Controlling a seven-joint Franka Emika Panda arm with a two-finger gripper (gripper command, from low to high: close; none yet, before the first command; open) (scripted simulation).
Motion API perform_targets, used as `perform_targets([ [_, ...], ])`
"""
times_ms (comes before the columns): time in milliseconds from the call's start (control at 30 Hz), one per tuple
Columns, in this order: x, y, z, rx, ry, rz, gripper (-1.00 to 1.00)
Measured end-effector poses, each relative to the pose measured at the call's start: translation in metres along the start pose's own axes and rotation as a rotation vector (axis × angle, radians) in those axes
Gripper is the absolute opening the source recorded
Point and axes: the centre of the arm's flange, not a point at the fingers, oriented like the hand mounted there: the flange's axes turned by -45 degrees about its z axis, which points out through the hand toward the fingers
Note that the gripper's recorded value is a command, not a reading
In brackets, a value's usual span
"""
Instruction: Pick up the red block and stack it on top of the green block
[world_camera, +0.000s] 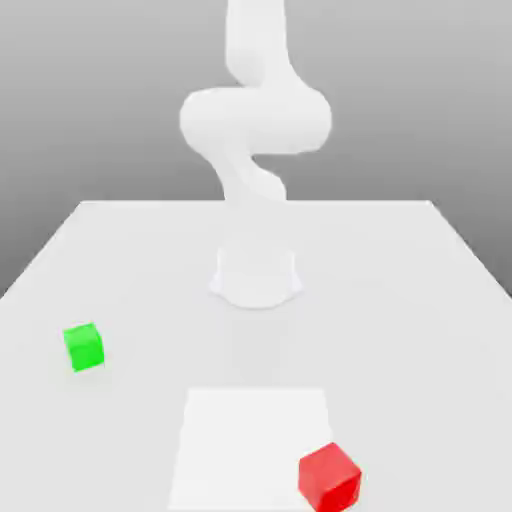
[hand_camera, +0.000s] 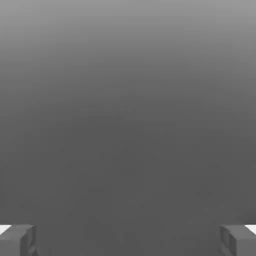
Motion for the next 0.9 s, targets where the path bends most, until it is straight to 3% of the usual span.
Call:
perform_targets([
  [467,-0.066,-0.033,0.242,-0.233,-0.316,0.376,0.00],
  [900,-0.202,-0.059,0.390,-0.340,-0.587,0.751,0.00],
])
